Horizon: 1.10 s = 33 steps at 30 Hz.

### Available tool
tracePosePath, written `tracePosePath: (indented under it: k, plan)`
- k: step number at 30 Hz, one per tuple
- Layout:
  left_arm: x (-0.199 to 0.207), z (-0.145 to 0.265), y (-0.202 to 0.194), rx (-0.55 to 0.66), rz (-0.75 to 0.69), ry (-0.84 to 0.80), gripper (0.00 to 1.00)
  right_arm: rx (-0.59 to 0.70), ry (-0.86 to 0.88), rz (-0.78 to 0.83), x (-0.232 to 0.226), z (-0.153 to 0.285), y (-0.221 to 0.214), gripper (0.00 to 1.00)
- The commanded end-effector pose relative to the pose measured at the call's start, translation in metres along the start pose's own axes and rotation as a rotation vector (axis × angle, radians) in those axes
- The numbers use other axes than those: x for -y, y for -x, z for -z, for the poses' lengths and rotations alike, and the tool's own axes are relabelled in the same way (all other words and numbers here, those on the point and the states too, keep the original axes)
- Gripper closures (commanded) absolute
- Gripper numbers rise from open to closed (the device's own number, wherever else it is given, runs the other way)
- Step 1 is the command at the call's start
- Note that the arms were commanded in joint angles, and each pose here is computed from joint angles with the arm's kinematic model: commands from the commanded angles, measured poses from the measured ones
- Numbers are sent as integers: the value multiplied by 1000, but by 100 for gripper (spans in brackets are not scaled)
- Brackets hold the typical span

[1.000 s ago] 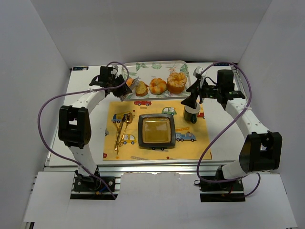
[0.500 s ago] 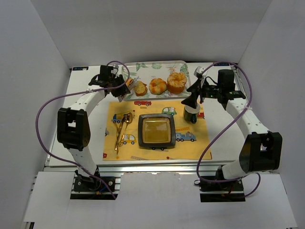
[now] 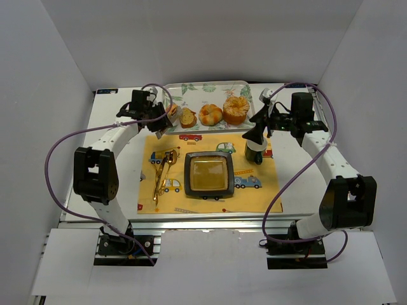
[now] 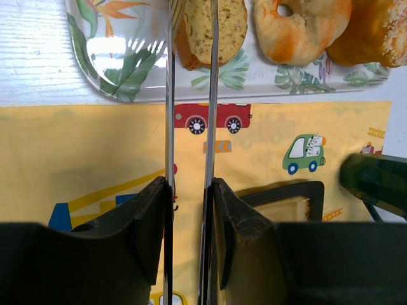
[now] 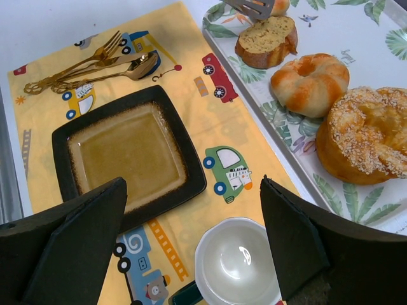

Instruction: Place the bread

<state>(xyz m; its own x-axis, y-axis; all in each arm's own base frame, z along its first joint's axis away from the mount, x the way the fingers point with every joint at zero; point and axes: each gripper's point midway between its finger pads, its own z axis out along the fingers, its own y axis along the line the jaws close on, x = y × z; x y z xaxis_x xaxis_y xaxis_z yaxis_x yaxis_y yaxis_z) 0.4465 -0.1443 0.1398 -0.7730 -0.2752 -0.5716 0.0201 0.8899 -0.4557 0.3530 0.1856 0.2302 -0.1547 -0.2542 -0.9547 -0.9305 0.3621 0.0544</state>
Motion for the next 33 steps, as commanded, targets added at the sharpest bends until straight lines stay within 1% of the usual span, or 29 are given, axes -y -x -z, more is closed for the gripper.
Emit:
tracePosePath:
  k: [1,14,21,23,24,27,29,30,33]
  plan:
    - [2,10,2,14,-37,0,56,36,1,47,-3,6,15,11]
    - [-3,-2,-12,-42,-42,6,54,39,5,42,-4,7,15,10]
    - [3,-9,-16,-57,-46,-11,56,39,7,41,-4,6,15,11]
    - [6,-11,-17,-61,-41,-25,60,39,6,42,-4,6,15,11]
    - [8,-11,-18,-66,-38,-40,66,40,3,43,-4,7,16,11]
    - [13,-9,-17,-60,-30,-61,77,41,1,47,-3,8,17,11]
    - [24,-4,-11,-36,-9,-111,87,44,0,52,-4,9,18,11]
    - [26,-1,-9,-28,-12,-115,87,44,0,52,-4,9,18,11]
    - [46,17,12,40,6,-170,94,49,-5,59,-4,11,21,11]
